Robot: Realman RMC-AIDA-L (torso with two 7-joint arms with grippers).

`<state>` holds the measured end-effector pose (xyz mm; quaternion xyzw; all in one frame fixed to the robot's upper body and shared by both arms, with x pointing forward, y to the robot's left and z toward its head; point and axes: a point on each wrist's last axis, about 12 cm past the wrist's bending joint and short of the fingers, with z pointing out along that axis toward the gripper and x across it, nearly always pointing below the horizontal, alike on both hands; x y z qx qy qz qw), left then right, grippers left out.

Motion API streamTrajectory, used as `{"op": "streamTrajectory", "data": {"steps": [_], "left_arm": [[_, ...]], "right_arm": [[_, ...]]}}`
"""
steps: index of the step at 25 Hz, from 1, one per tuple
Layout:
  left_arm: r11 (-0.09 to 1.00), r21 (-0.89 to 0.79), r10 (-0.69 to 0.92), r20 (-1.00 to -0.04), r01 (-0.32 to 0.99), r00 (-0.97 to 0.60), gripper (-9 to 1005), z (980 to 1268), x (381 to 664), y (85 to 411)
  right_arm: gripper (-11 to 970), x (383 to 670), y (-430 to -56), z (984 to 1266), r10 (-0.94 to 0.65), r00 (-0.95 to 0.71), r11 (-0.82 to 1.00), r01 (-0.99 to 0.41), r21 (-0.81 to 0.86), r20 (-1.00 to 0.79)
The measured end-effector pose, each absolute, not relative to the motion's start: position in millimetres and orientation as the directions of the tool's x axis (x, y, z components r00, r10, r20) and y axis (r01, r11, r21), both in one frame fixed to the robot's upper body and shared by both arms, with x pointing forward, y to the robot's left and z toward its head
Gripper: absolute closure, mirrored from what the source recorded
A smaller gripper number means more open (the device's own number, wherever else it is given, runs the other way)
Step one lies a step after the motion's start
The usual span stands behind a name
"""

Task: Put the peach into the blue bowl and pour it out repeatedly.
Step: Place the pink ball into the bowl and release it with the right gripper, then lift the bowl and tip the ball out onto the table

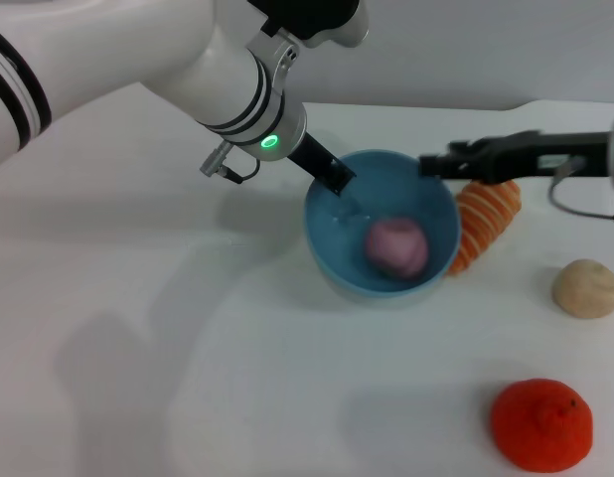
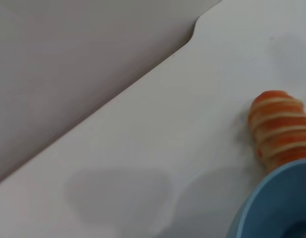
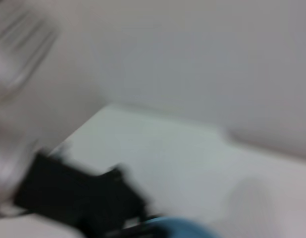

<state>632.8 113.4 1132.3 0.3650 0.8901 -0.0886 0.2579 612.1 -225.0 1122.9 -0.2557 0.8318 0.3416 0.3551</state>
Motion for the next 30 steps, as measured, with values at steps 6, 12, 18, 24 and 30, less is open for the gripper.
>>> {"op": "streamTrajectory", "data": {"steps": [6, 12, 18, 24, 30], "left_arm": [[0.695, 0.172, 0.653, -0.557, 0.698, -0.513, 998, 1135.4, 642.8, 115.9], [0.617, 0.327, 0.729, -0.581, 0.715, -0.363, 997, 1139.7, 644.4, 104.0], [0.431, 0.54, 0.839, -0.535, 0.722, -0.101, 997, 1146.1, 632.3, 74.3], [0.274, 0.67, 0.848, -0.506, 0.69, 0.155, 998, 1140.1, 614.4, 68.4], [0.167, 0.798, 0.808, -0.447, 0.578, 0.384, 998, 1131.2, 590.2, 73.7]], "right_arm": [[320, 591.0, -294.3, 1100.9, 0.05, -0.555, 0.771, -0.507, 0.386, -0.83], [307, 537.5, -366.3, 1066.9, 0.344, -0.424, 0.831, -0.277, 0.482, -0.837], [308, 498.2, -390.8, 1036.8, 0.435, -0.403, 0.841, -0.137, 0.523, -0.805], [308, 483.3, -394.6, 1021.8, 0.456, -0.389, 0.847, -0.086, 0.525, -0.8], [309, 487.6, -397.4, 1025.3, 0.446, -0.382, 0.853, -0.092, 0.514, -0.809]]}}
